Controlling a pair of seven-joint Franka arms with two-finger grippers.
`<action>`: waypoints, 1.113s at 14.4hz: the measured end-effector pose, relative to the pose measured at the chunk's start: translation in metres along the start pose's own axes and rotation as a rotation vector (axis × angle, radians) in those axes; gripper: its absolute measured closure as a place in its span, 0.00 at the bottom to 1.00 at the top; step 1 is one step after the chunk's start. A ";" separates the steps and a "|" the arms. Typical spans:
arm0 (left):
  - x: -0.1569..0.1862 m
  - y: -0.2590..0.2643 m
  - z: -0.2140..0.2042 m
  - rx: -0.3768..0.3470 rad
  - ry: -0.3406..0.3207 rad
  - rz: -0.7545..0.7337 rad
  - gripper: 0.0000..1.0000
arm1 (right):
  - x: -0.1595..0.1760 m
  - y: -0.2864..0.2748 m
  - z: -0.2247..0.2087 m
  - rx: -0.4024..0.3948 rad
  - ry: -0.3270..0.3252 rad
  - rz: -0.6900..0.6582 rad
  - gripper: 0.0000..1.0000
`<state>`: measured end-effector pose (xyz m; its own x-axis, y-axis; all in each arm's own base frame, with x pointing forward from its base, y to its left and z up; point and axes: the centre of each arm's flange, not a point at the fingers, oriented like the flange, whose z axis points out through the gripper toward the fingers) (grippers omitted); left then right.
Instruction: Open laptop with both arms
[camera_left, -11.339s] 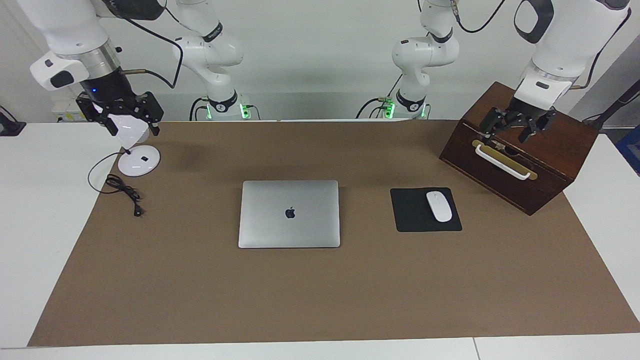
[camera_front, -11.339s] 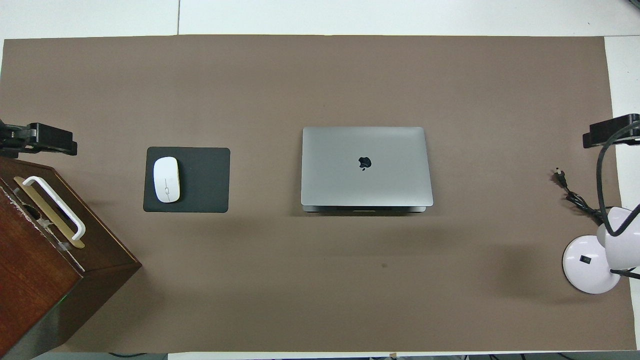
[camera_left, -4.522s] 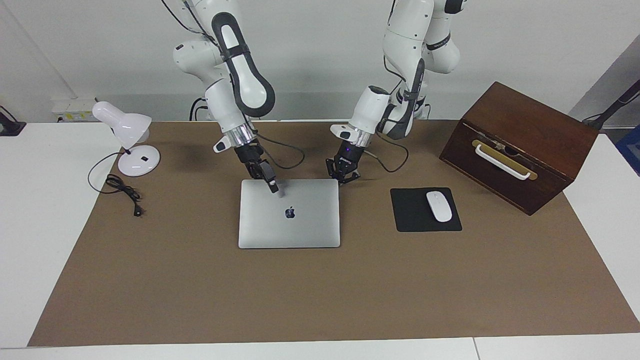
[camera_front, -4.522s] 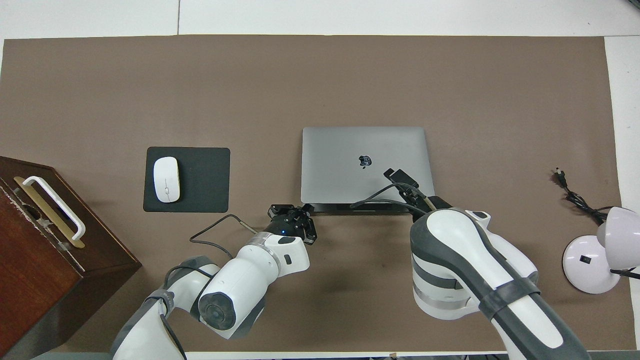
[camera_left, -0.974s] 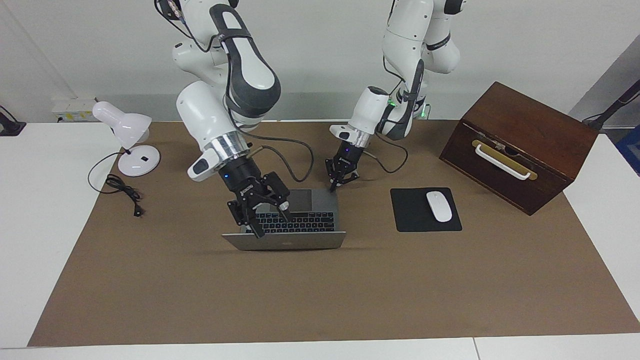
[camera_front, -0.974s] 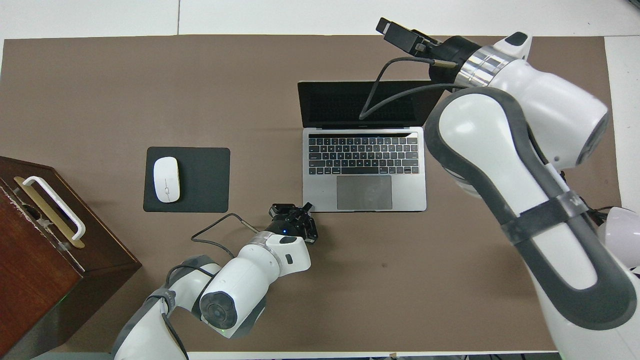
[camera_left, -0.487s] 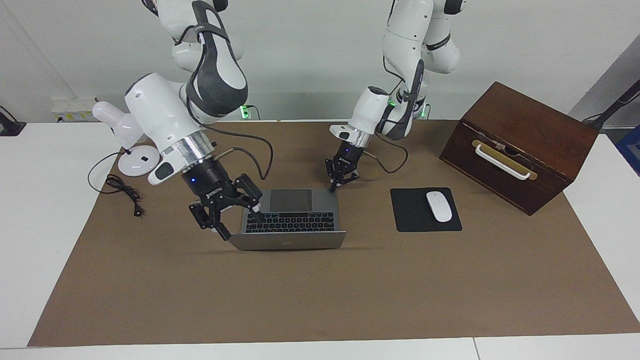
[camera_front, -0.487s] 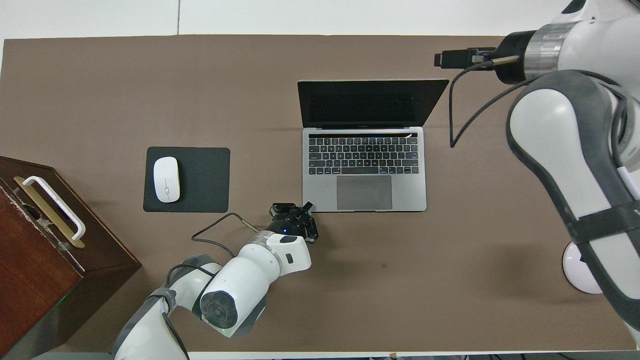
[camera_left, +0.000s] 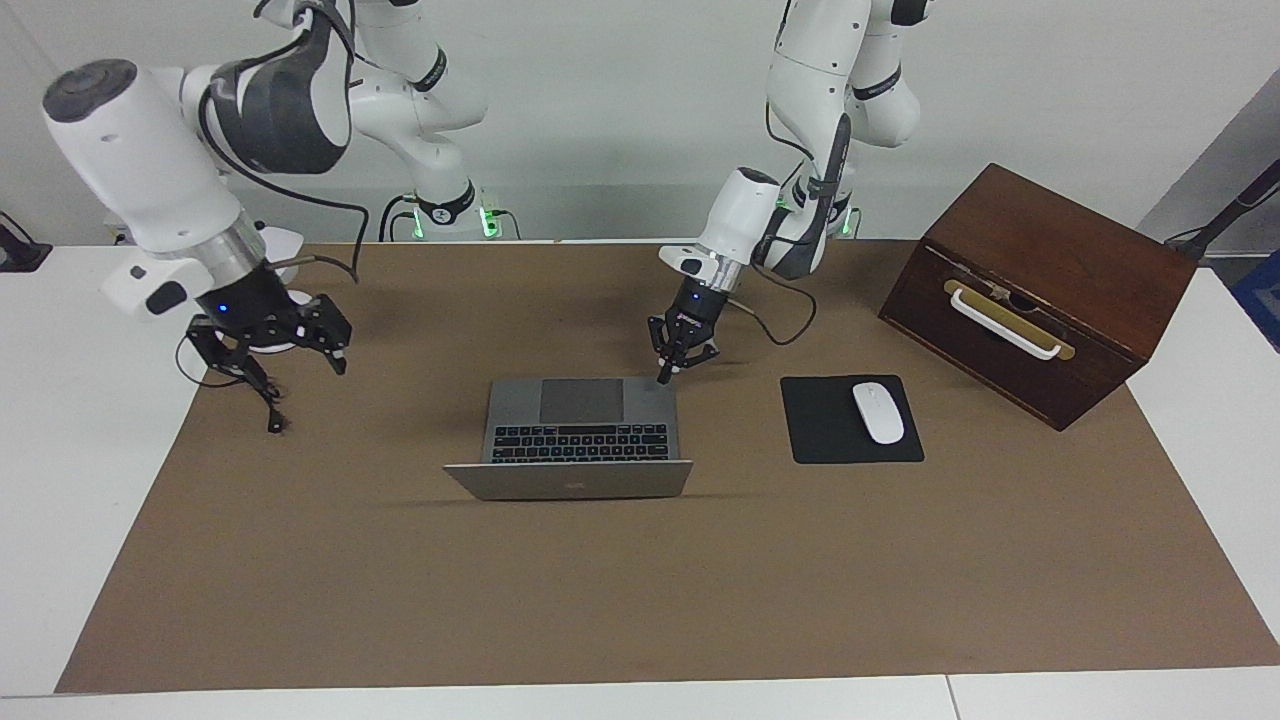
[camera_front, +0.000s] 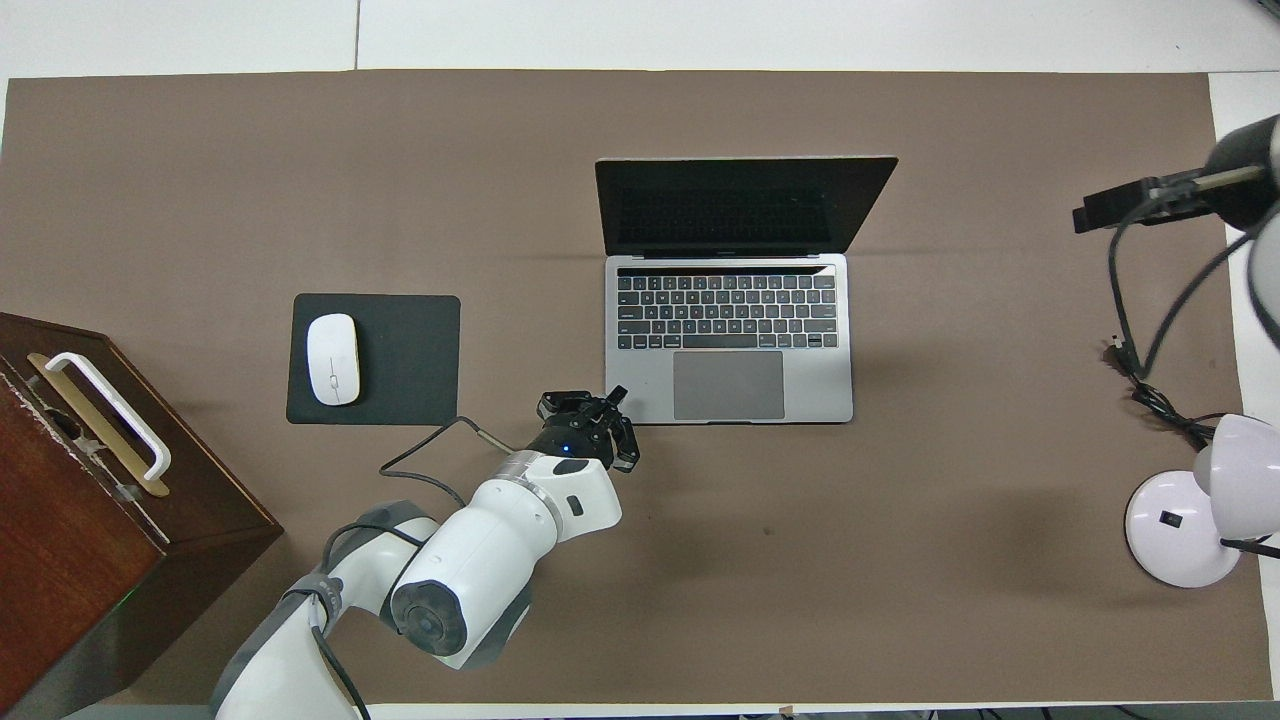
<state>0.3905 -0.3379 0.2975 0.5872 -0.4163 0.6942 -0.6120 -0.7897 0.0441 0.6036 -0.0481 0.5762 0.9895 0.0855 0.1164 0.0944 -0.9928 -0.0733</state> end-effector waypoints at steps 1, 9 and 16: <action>0.005 -0.005 -0.004 0.007 -0.016 -0.010 0.99 | -0.010 0.010 -0.012 0.005 -0.002 0.017 0.00; 0.062 -0.046 -0.075 0.052 -0.185 -0.080 0.99 | -0.032 -0.022 -0.077 -0.087 0.012 -0.013 0.00; 0.150 -0.112 -0.161 0.097 -0.406 -0.198 0.91 | -0.028 -0.075 -0.114 -0.128 0.071 -0.093 0.00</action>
<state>0.4618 -0.2390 0.5125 0.8597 -0.3803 0.3409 -0.4258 -0.9023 0.0672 0.5568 0.0147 0.6913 0.9665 0.1761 0.1867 0.1662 -0.9838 0.0674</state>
